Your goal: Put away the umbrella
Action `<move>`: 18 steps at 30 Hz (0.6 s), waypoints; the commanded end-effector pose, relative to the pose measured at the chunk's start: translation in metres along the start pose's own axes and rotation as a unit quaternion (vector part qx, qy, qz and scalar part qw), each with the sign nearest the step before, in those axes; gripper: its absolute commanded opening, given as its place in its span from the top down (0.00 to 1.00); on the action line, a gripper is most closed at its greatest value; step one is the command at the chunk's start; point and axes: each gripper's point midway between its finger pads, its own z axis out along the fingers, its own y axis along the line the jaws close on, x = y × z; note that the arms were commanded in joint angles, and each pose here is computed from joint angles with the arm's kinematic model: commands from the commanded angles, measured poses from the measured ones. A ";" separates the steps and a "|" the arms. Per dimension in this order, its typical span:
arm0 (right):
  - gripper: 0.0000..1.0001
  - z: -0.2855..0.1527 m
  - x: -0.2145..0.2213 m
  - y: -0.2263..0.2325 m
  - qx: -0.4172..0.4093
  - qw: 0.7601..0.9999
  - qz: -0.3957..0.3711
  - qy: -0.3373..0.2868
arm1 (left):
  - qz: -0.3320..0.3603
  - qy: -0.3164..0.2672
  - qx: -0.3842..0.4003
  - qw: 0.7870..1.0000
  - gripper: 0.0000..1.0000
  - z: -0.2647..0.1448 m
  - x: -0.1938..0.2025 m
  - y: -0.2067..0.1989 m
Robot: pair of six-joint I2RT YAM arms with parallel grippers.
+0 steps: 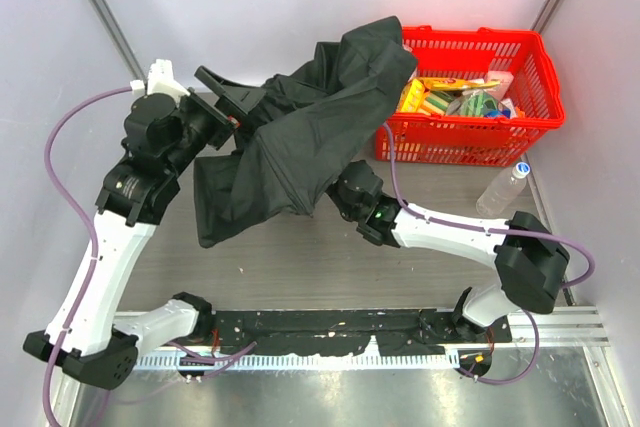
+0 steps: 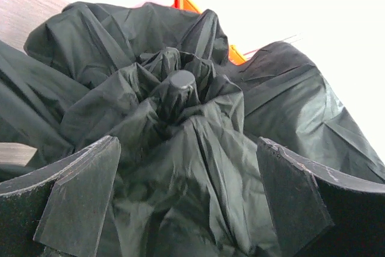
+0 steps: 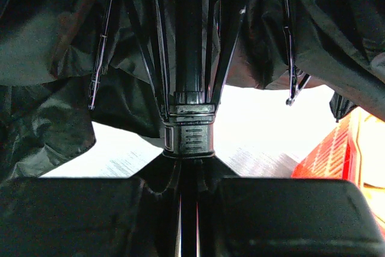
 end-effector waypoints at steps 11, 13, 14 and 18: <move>0.99 -0.029 -0.094 0.007 -0.099 0.980 0.040 -0.169 | 0.002 0.046 0.092 0.995 0.05 0.050 0.022 -0.026; 0.99 -0.029 -0.098 0.010 -0.105 0.978 0.043 -0.177 | 0.000 0.051 0.115 0.992 0.23 0.046 0.026 -0.031; 0.99 -0.028 -0.097 0.010 -0.106 0.978 0.043 -0.176 | 0.002 0.054 0.120 0.991 0.35 0.045 0.027 -0.033; 0.99 -0.026 -0.097 0.017 -0.123 0.975 0.058 -0.175 | 0.020 0.043 0.128 0.991 0.79 0.042 0.026 -0.031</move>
